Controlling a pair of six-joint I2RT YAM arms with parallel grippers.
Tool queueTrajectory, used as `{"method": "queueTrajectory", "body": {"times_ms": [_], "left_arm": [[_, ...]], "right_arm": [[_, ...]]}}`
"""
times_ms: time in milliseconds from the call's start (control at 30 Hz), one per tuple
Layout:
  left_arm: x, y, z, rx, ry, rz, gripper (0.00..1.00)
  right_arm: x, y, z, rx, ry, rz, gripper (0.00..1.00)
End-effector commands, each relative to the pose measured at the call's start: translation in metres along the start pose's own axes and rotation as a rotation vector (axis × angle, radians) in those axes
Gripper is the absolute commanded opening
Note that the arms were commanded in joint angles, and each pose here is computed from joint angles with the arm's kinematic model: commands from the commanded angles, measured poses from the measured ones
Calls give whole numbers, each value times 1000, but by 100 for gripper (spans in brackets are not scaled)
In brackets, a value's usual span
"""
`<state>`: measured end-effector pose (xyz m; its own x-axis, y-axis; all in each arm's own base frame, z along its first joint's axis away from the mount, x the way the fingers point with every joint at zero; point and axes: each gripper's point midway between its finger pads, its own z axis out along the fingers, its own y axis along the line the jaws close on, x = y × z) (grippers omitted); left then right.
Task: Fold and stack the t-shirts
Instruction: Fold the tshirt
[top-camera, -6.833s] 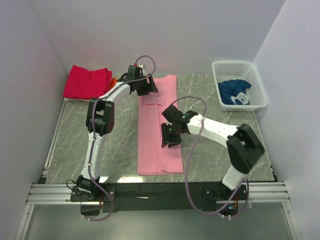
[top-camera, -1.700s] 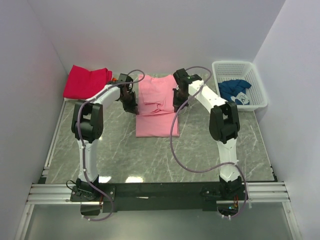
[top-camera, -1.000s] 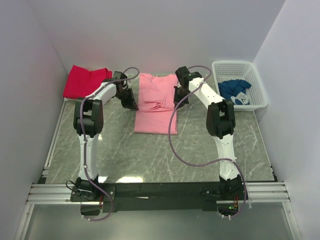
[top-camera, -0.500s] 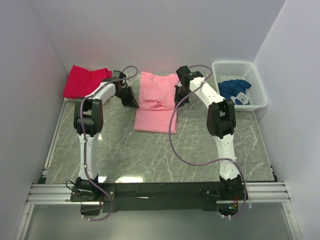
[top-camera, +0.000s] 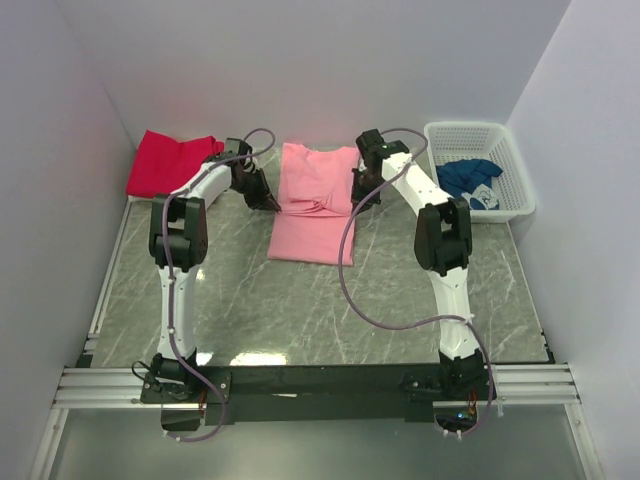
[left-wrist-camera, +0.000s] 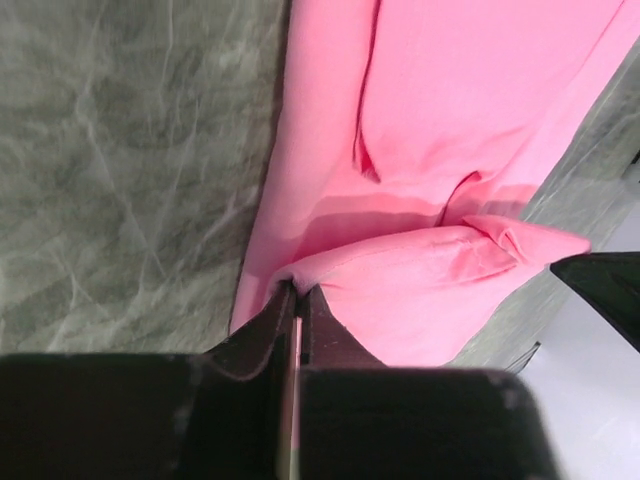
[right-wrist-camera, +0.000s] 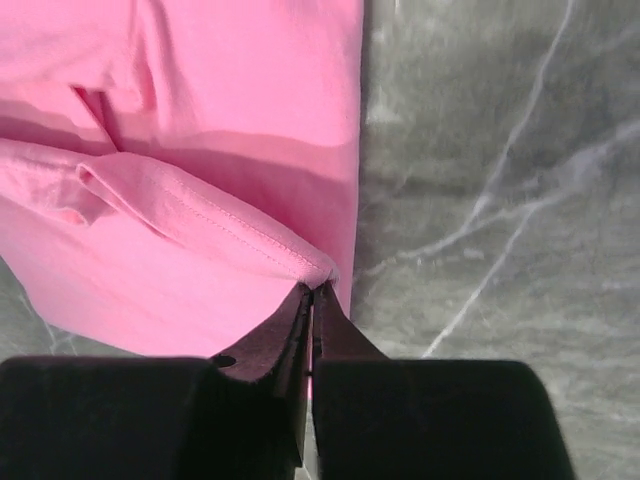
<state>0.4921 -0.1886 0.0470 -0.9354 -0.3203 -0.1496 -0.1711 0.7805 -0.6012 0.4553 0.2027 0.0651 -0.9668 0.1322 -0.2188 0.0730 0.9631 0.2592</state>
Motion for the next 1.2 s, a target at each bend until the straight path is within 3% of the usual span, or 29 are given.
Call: {"method": "queueTrajectory", "body": {"times_ms": [0,33,67,133,233,400,667,933,1167], "left_arm": [[-25,-13,-7,44,-61,-2,9],[-28,-14,-9,41,-74,-4,23],[-30,-15,-12,39,-88,-7,32],[-37,-20,-21,37,-134,2,51],[-40,-27,-36,42,-175,26,60],[-13,-16,-37,21,-137,45,61],[38,10,-36,-47,-77,64,60],[77,34,-40,-102,-45,67,60],[100,46,-47,-114,-34,74,60]], "right_arm": [[-23,-4,-2,-13,-47,-12,11],[-30,-3,-7,-23,-65,-14,21],[-33,-2,-10,-34,-70,-13,40],[-39,0,-18,-50,-96,-13,50],[-41,4,-30,-75,-128,-19,54],[-30,7,-39,-109,-141,-25,54],[18,6,-25,-112,-60,-38,52],[82,8,-17,-120,8,-35,51],[113,8,-9,-93,40,-31,50]]}}
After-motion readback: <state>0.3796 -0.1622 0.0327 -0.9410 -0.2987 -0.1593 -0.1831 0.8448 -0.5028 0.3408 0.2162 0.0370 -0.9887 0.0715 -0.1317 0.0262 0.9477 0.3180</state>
